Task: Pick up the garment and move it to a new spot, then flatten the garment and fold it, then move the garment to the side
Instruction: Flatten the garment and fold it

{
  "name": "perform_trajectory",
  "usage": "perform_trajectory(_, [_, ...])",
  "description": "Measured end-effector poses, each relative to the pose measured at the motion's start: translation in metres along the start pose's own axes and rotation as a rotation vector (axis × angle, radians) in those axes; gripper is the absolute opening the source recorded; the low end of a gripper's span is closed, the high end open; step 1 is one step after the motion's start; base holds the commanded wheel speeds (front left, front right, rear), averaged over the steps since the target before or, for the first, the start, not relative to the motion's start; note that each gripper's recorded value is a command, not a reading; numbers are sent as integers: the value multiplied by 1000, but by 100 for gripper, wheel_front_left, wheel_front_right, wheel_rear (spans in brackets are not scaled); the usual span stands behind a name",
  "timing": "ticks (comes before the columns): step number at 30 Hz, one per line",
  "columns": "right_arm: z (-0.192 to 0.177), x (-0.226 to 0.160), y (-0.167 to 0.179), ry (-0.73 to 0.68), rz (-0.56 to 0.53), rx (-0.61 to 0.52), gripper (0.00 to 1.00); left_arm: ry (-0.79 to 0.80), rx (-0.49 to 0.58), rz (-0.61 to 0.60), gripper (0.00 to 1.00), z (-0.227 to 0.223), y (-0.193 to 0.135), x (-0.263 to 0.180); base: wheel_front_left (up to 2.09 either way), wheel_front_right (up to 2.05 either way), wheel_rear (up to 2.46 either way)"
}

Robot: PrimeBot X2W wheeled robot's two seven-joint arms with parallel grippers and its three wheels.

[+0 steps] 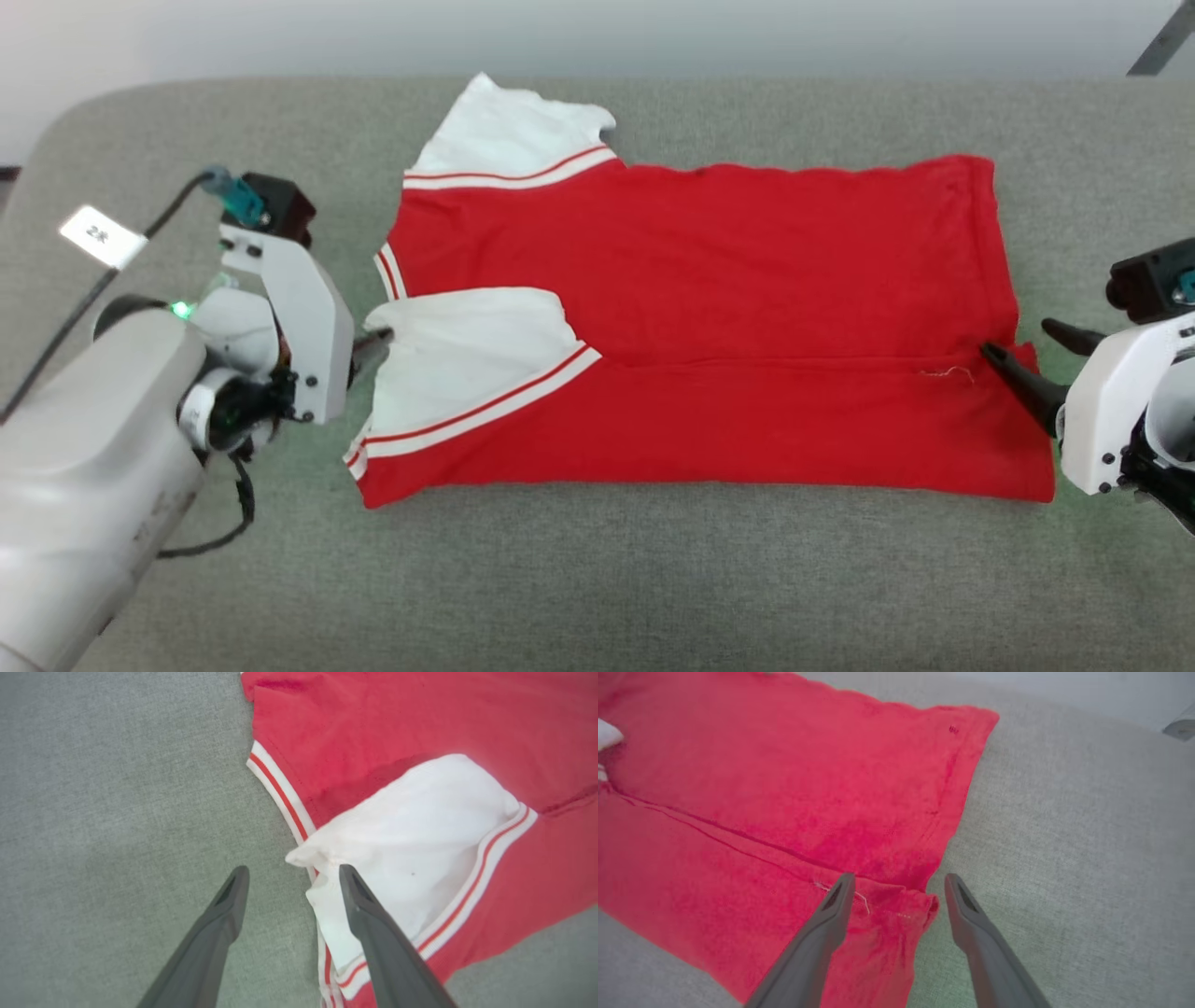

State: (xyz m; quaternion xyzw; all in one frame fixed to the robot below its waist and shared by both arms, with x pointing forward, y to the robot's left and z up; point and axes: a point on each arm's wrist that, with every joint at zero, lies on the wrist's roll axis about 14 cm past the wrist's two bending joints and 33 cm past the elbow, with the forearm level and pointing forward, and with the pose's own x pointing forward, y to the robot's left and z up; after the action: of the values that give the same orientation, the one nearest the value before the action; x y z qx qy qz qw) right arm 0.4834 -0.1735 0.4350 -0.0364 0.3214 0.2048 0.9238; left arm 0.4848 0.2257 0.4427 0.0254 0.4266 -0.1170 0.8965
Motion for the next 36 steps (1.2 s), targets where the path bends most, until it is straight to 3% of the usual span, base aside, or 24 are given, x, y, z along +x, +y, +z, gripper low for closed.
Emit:
perform_trajectory(8, [34, -32, -1, -225, -48, 16, 100, 49, -21, -14, 100, -19, -13, -29, 0, 0, 0])
perform_trajectory(17, [29, -71, -6, -372, -141, 105, 100, 184, -83, -36, 100, -60, -28, -42, 0, 0, 0])
perform_trajectory(36, [-22, -113, -2, -306, -244, 255, 100, 280, -164, -37, 100, -94, -29, -5, 0, 0, 0])
